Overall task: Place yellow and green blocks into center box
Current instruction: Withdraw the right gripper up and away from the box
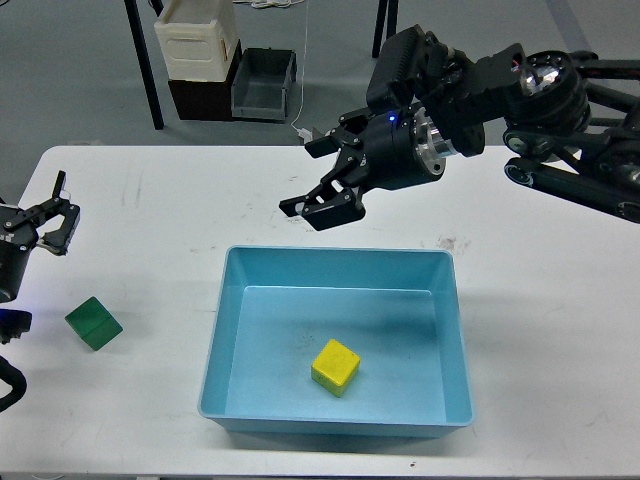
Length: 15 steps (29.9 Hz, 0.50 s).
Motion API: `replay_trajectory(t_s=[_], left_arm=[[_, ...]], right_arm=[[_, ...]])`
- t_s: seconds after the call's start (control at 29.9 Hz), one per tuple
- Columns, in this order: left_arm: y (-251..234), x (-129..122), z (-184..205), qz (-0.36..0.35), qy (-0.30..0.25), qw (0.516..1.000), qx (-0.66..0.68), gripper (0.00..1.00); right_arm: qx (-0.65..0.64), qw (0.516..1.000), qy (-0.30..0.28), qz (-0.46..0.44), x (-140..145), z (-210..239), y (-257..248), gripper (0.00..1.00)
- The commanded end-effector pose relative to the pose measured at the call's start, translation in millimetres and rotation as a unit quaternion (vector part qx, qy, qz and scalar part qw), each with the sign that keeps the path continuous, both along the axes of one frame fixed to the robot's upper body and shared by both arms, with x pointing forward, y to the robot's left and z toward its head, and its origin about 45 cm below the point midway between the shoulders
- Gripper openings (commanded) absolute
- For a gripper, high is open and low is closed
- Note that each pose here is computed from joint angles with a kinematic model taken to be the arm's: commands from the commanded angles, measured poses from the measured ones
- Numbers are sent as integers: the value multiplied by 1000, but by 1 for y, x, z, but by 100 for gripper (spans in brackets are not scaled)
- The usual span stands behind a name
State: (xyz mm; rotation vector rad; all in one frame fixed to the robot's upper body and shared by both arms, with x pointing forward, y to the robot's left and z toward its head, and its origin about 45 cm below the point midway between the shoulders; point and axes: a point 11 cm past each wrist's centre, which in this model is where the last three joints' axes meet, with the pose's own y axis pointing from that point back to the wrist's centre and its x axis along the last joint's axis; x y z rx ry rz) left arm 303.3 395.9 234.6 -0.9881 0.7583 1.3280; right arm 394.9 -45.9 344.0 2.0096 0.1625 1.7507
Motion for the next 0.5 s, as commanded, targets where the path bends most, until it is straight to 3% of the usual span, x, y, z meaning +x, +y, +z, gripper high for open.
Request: replay_trajectory(t_s=[0.0, 0.13, 0.23, 0.37, 0.47], left_arm=[[12, 5, 11, 6, -7, 1000, 21, 100], [19, 7, 26, 9, -32, 998, 57, 100], [24, 8, 46, 4, -66, 985, 160, 100], [42, 7, 82, 57, -140, 940, 305, 100], [36, 10, 89, 53, -153, 895, 417, 97]], right_arm=[[117, 993, 20, -10, -5, 2, 9, 97], [239, 970, 21, -33, -6, 4, 12, 97], [332, 938, 43, -88, 0, 9, 0, 97], [450, 868, 104, -181, 20, 20, -39, 97], [525, 809, 139, -225, 30, 29, -74, 97]])
